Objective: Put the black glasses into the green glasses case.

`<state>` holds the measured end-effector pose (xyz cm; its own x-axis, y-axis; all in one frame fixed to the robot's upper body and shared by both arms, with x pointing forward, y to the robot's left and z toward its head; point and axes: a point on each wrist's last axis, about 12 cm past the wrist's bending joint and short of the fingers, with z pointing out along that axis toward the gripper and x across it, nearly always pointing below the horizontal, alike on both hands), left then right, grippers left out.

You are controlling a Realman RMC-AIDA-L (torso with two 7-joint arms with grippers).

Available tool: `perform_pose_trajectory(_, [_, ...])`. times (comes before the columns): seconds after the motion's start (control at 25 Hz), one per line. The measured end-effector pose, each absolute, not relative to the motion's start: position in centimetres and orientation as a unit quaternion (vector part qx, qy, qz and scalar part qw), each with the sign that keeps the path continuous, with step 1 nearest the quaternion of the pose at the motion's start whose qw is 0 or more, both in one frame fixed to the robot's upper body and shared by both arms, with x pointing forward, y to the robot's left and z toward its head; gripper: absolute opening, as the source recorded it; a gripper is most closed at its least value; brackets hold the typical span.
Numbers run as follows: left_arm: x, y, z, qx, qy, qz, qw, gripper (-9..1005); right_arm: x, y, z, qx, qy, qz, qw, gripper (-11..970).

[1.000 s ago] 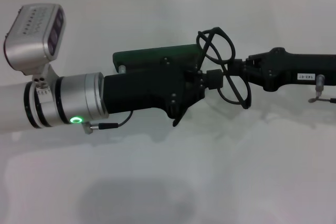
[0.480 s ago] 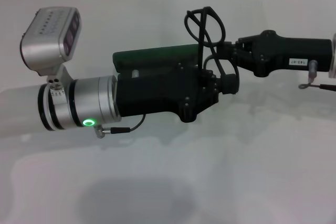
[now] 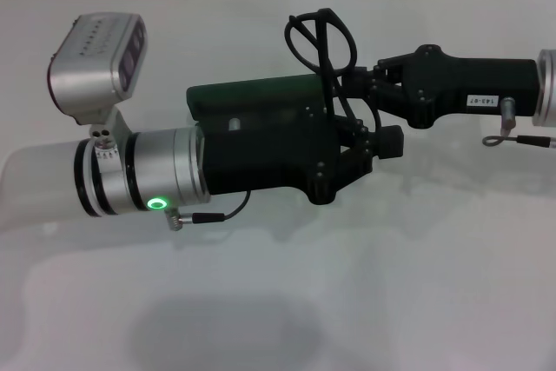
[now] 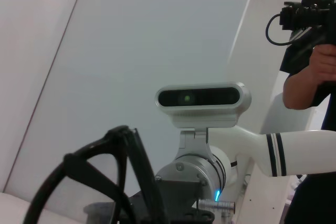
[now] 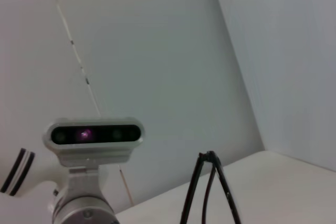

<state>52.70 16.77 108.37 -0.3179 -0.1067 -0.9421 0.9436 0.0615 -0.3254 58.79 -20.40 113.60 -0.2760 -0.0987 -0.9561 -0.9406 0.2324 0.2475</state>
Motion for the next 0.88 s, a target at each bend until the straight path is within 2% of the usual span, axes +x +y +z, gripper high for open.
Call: perform_pose_trajectory(0.88, [52.57,16.64,108.31,0.365,0.57,-0.582,0.451,7,58.11,-19.7,113.82,-0.426,0.62,0.488,0.443,61])
